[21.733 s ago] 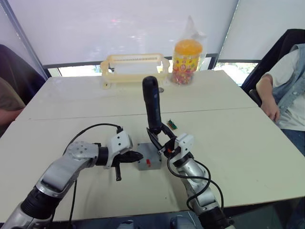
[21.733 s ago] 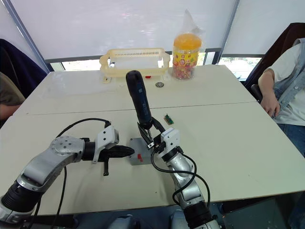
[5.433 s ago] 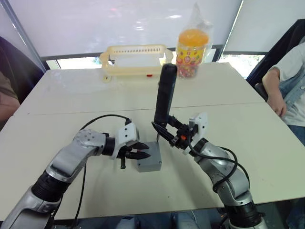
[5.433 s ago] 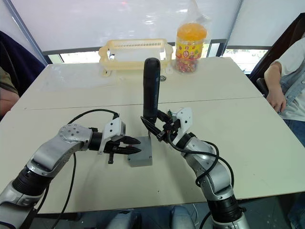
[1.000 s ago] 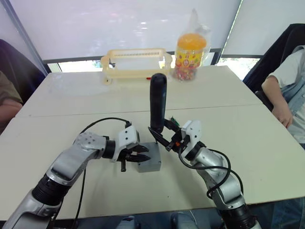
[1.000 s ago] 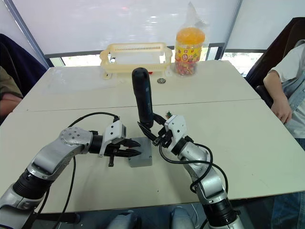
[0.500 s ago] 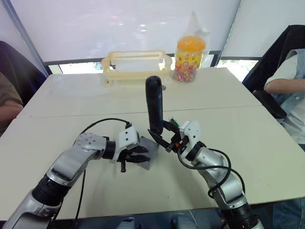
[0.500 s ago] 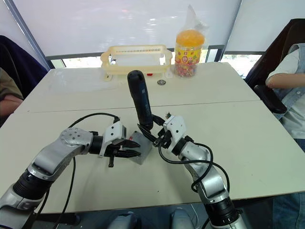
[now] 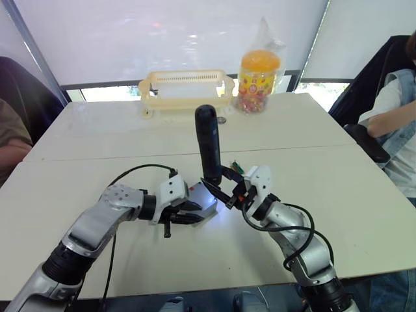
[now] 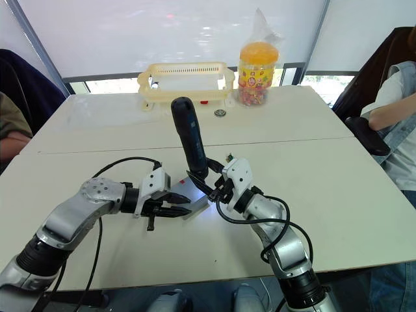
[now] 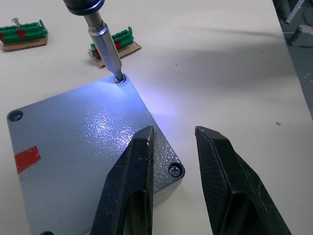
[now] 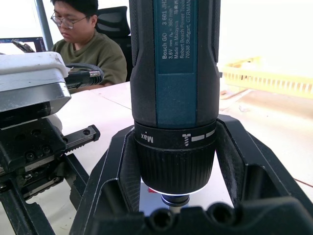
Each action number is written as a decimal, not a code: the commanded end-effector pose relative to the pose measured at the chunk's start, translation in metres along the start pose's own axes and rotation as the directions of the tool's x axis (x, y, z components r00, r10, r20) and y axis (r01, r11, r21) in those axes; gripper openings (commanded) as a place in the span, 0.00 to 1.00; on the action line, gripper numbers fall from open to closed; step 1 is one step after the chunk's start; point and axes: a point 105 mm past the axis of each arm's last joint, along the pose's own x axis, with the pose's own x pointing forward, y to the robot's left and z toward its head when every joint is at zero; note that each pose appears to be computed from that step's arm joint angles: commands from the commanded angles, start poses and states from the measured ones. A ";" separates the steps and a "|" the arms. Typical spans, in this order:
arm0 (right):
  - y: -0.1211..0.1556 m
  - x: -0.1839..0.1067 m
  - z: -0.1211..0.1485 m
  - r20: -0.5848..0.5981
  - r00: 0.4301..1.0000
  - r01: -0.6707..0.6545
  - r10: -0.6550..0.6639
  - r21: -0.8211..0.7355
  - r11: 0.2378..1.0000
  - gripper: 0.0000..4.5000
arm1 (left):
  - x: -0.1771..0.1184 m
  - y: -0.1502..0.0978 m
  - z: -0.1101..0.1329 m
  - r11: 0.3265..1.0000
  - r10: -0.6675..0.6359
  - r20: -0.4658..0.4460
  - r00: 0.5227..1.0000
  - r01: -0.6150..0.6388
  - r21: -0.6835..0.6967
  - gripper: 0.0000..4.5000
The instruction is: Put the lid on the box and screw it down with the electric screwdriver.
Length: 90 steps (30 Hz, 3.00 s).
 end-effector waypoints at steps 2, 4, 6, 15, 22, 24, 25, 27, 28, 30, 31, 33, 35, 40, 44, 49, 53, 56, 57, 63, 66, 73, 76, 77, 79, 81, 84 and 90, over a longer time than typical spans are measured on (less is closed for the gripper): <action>-0.002 -0.005 -0.025 -0.096 0.995 0.028 -0.022 0.052 0.998 0.39 | 0.001 -0.002 -0.016 0.998 0.004 -0.044 0.999 -0.006 -0.060 0.29; -0.002 -0.005 -0.026 -0.096 0.995 0.028 -0.023 0.052 0.998 0.39 | 0.001 -0.002 -0.016 0.998 0.004 -0.044 0.999 -0.006 -0.061 0.29; -0.002 -0.005 -0.026 -0.098 0.995 0.028 -0.023 0.052 0.998 0.39 | 0.002 -0.002 -0.016 0.998 0.003 -0.045 0.999 -0.006 -0.061 0.29; -0.003 -0.005 -0.026 -0.098 0.995 0.032 -0.027 0.052 0.998 0.39 | 0.002 -0.002 -0.015 0.998 0.003 -0.046 0.999 -0.005 -0.057 0.29; -0.004 -0.005 -0.026 -0.095 0.995 0.036 -0.031 0.046 0.998 0.39 | 0.003 -0.001 -0.015 0.999 0.002 -0.047 0.999 -0.005 -0.053 0.29; -0.004 -0.005 -0.025 -0.093 0.995 0.037 -0.033 0.045 0.998 0.39 | 0.003 -0.001 -0.015 0.999 0.002 -0.047 0.999 -0.005 -0.054 0.29; -0.005 -0.005 -0.025 -0.093 0.995 0.038 -0.034 0.044 0.998 0.39 | 0.003 -0.001 -0.015 0.999 0.002 -0.047 0.999 -0.005 -0.054 0.29; -0.006 -0.004 -0.023 -0.085 0.996 0.044 -0.040 0.039 0.998 0.39 | 0.003 -0.001 -0.015 0.999 0.003 -0.047 0.999 -0.005 -0.054 0.29; -0.007 -0.004 -0.021 -0.079 0.996 0.048 -0.045 0.036 0.998 0.39 | 0.003 -0.001 -0.015 0.999 0.003 -0.047 0.999 -0.006 -0.054 0.29; -0.009 -0.003 -0.016 -0.063 0.997 0.053 -0.052 0.026 0.998 0.39 | 0.004 -0.001 -0.015 0.999 0.003 -0.047 0.999 -0.006 -0.054 0.29; -0.011 -0.002 -0.012 -0.046 0.997 0.058 -0.057 0.023 0.998 0.39 | 0.004 -0.001 -0.016 0.999 0.003 -0.049 0.999 -0.006 -0.053 0.29; -0.016 0.000 0.005 0.006 0.998 0.069 -0.069 0.018 0.997 0.39 | 0.006 0.000 -0.017 0.999 0.004 -0.056 0.998 -0.007 -0.048 0.29; -0.027 0.003 0.050 0.127 0.987 0.097 -0.098 0.018 0.995 0.39 | 0.007 0.001 -0.019 0.999 0.006 -0.070 0.998 -0.009 -0.041 0.29; -0.032 0.000 0.118 0.271 0.958 0.076 -0.096 0.081 0.994 0.39 | 0.010 0.002 -0.022 0.999 0.000 -0.076 0.997 -0.003 -0.040 0.29; -0.034 -0.001 0.138 0.289 0.952 0.052 -0.101 0.170 0.984 0.39 | 0.010 0.000 -0.023 0.999 -0.007 -0.069 0.998 0.003 -0.050 0.29; -0.053 -0.005 0.133 0.210 0.965 0.090 -0.156 0.295 0.951 0.39 | 0.009 0.002 -0.015 0.998 0.010 -0.022 1.000 -0.011 -0.059 0.29; -0.072 -0.017 0.126 0.061 0.990 0.095 -0.126 0.369 0.925 0.39 | -0.001 0.006 0.005 0.996 0.036 0.054 0.998 -0.032 -0.081 0.29; -0.092 -0.037 0.107 -0.194 0.977 0.166 -0.093 0.403 0.900 0.39 | -0.019 0.006 0.024 0.998 0.041 0.079 0.996 -0.037 -0.056 0.29; -0.099 -0.048 0.097 -0.295 0.951 0.211 -0.090 0.408 0.888 0.39 | -0.026 0.006 0.029 0.998 0.044 0.083 0.996 -0.040 -0.050 0.29; -0.113 -0.124 0.051 -0.688 0.725 0.408 -0.001 0.429 0.806 0.39 | -0.051 -0.013 0.040 1.000 0.014 0.022 1.000 -0.014 0.002 0.29; -0.118 -0.151 0.038 -0.773 0.633 0.500 0.021 0.430 0.752 0.39 | -0.053 -0.024 0.044 1.000 -0.013 0.023 1.000 0.012 0.014 0.29; -0.119 -0.178 0.009 -0.852 0.514 0.623 0.100 0.450 0.640 0.39 | -0.044 -0.047 0.048 0.995 -0.099 0.031 0.995 0.097 0.037 0.29; -0.118 -0.178 -0.002 -0.863 0.491 0.643 0.123 0.454 0.617 0.39 | -0.038 -0.045 0.045 0.996 -0.079 0.037 0.996 0.078 0.032 0.29; -0.120 -0.178 -0.006 -0.870 0.479 0.657 0.116 0.443 0.609 0.39 | -0.036 -0.044 0.045 0.997 -0.072 0.044 0.996 0.071 0.026 0.29; -0.125 -0.179 -0.015 -0.890 0.448 0.690 0.090 0.408 0.598 0.39 | -0.032 -0.043 0.043 0.998 -0.054 0.053 0.997 0.053 0.016 0.29; -0.130 -0.180 -0.020 -0.900 0.429 0.712 0.071 0.386 0.586 0.39 | -0.029 -0.042 0.042 0.999 -0.043 0.056 0.998 0.042 0.009 0.29; -0.134 -0.179 -0.025 -0.910 0.411 0.728 0.050 0.361 0.583 0.39 | -0.030 -0.040 0.038 1.000 -0.018 0.056 0.998 0.019 -0.010 0.29; -0.133 -0.178 -0.030 -0.921 0.389 0.717 0.025 0.319 0.620 0.81 | -0.037 -0.025 0.029 0.994 0.078 0.072 0.994 -0.072 -0.086 0.29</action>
